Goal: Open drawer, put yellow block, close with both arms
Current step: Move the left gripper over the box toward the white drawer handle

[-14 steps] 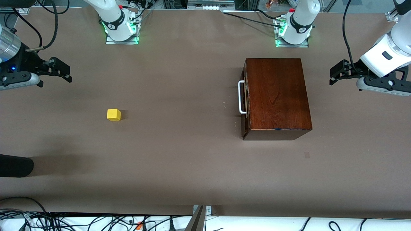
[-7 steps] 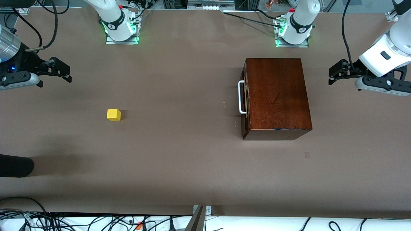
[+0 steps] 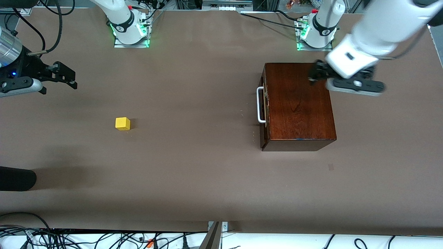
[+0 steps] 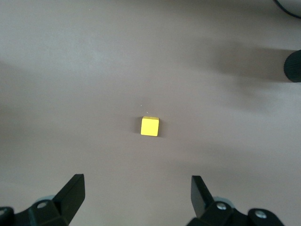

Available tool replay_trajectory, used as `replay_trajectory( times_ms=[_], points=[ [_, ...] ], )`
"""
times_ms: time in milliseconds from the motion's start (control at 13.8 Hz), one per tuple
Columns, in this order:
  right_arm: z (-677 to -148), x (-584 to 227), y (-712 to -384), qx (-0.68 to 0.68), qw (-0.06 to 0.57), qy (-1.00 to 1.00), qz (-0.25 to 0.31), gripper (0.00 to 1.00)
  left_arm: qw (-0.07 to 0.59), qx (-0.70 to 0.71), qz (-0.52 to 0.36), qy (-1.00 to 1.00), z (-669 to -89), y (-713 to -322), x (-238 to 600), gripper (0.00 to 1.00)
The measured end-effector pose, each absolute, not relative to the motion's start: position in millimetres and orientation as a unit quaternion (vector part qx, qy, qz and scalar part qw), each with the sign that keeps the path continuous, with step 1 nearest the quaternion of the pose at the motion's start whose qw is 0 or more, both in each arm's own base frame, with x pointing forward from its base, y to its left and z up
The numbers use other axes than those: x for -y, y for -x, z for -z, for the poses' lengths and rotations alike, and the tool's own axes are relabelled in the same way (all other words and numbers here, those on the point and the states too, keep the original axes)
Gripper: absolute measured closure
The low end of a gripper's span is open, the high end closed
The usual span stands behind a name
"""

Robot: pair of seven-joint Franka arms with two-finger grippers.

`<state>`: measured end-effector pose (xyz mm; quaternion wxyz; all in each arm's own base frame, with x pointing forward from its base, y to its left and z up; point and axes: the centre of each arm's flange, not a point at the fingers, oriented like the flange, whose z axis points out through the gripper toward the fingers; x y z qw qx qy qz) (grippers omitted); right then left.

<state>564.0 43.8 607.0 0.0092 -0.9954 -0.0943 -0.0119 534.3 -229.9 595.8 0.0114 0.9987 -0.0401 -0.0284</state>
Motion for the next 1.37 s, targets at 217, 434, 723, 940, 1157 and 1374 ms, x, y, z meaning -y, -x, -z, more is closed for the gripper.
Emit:
replay_trajectory(
  times_ms=[217, 434, 723, 940, 1157, 1374],
  points=[
    [-606.7, -44.8, -563.5, 0.095, 0.009, 0.995, 0.01, 0.0, 0.016, 0.015, 0.028, -0.999, -590.7, -508.4, 294.4, 0.0],
    [-606.1, -45.7, -562.6, 0.096, 0.009, 0.995, 0.006, 0.0, 0.01, -0.001, 0.028, -1.0, -580.2, -477.0, 357.2, 0.0],
    [-606.1, -45.8, -562.0, 0.096, 0.009, 0.995, 0.004, 0.0, -0.032, 0.004, 0.023, -0.999, -542.4, -445.9, 425.2, 0.0],
    [-604.7, -44.9, -559.1, 0.096, 0.01, 0.995, -0.009, 0.0, -0.046, 0.014, 0.012, -0.999, -511.5, -459.4, 436.7, 0.0],
    [-604.0, -41.0, -558.1, 0.092, 0.01, 0.996, -0.014, 0.0, -0.061, 0.018, 0.013, -0.998, -470.2, -477.9, 441.0, 0.0],
    [-603.9, -35.2, -558.4, 0.087, 0.01, 0.996, -0.015, 0.0, -0.078, 0.024, 0.02, -0.996, -433.6, -489.1, 443.3, 0.0]
  ],
)
